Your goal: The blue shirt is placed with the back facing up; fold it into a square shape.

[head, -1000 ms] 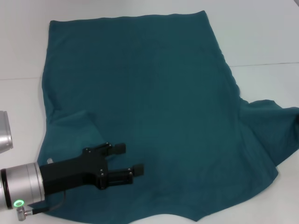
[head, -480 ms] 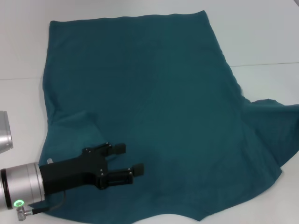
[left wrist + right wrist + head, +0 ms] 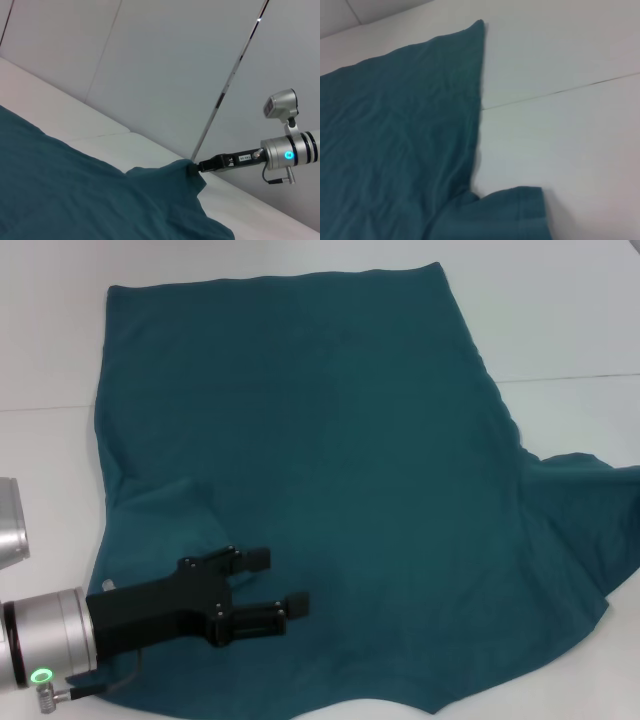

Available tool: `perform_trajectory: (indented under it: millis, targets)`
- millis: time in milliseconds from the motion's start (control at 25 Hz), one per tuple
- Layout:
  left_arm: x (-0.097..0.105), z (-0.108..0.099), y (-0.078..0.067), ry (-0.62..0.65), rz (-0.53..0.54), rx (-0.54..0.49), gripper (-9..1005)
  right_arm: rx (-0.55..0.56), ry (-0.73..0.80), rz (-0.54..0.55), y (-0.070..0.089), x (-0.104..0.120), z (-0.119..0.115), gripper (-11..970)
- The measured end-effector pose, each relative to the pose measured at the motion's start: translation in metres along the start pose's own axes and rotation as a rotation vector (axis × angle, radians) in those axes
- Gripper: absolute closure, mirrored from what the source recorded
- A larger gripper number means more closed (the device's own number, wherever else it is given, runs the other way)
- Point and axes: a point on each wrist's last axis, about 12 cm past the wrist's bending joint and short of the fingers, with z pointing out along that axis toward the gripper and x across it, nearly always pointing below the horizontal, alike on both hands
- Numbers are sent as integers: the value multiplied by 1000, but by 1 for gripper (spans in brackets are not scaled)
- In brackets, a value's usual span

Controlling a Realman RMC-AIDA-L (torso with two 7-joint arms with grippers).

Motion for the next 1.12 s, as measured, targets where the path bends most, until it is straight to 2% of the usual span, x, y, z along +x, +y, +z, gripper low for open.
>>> perform_trajectory:
  millis: [200, 320, 480, 720, 760, 840, 880, 960, 1120]
  targets:
    - [0, 0, 0, 0, 0, -2, 46, -43, 2, -3, 4, 0, -1, 947]
    - [0, 0, 0, 1, 1, -5, 47, -110, -21, -9, 9, -3, -5, 947]
    - [0, -1, 1, 1, 2, -7, 47, -209, -33, -35, 23, -9, -4, 947]
    - [1, -1, 1, 2, 1, -8, 46, -308, -10, -108, 61, -20, 21, 935]
    - [1, -1, 1, 2, 1, -8, 46, -320, 0, -126, 75, -21, 33, 930]
    - [1, -1, 1, 1, 2, -10, 46, -330, 6, -141, 88, -20, 42, 919]
    - [1, -2, 1, 0, 3, -11, 46, -330, 6, -141, 88, -20, 42, 913]
    - [1, -2, 1, 0, 3, -14, 46, -341, 18, -160, 101, -18, 51, 903]
    - [2, -2, 2, 1, 3, -18, 47, -369, 39, -184, 118, -15, 64, 881]
